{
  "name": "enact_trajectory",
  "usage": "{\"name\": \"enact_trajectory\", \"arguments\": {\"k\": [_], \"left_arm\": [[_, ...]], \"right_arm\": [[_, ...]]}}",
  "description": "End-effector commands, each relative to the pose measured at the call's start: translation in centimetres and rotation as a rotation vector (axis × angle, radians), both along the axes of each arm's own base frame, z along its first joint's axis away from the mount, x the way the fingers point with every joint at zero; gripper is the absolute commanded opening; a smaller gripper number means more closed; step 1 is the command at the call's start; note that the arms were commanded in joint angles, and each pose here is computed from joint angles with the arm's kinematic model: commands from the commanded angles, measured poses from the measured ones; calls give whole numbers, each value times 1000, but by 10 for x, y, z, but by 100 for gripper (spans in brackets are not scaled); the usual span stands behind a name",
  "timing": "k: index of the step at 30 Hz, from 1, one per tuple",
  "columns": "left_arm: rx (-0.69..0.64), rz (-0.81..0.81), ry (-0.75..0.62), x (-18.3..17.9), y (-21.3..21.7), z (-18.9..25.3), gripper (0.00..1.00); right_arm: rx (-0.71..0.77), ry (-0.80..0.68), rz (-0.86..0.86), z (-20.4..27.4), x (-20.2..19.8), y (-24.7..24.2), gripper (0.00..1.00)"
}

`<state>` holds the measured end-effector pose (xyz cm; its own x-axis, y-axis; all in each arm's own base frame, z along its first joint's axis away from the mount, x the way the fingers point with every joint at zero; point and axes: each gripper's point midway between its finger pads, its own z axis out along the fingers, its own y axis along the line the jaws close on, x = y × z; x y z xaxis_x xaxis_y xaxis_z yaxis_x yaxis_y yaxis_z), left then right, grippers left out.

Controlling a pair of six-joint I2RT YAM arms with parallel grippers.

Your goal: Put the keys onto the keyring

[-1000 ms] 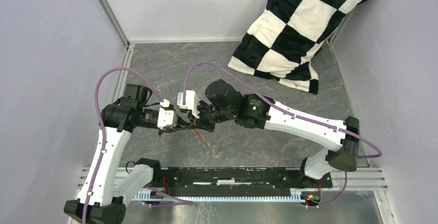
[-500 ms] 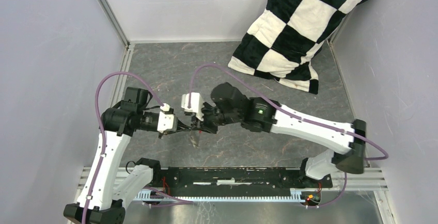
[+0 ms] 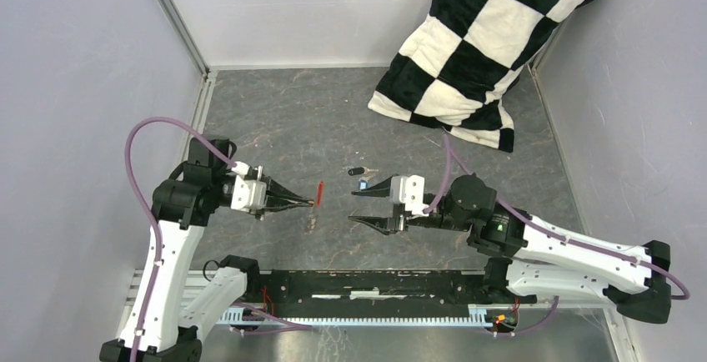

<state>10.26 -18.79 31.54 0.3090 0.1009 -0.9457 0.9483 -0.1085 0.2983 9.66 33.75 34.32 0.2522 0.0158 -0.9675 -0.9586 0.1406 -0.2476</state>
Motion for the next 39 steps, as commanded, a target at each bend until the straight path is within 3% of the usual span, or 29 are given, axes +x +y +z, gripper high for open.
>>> {"name": "enact_trajectory", "arguments": {"k": [1, 12, 26, 31, 35, 39], "left_arm": [[-141, -116, -67, -22, -5, 44, 2], [-186, -174, -99, -39, -5, 52, 2], [-215, -214, -409, -44, -6, 47, 2], [-203, -194, -440, -36, -7, 40, 2], [-178, -162, -340, -25, -9, 31, 2], [-119, -89, -87, -2, -12, 13, 2]], "right_arm": [[137, -47, 16, 17, -2, 3, 53], [268, -54, 148, 38, -23, 14, 48], [268, -37, 208, 34, -26, 35, 40], [219, -62, 184, 26, -20, 40, 38], [192, -73, 139, 22, -12, 39, 37], [109, -14, -41, 1, 26, 33, 32]]}}
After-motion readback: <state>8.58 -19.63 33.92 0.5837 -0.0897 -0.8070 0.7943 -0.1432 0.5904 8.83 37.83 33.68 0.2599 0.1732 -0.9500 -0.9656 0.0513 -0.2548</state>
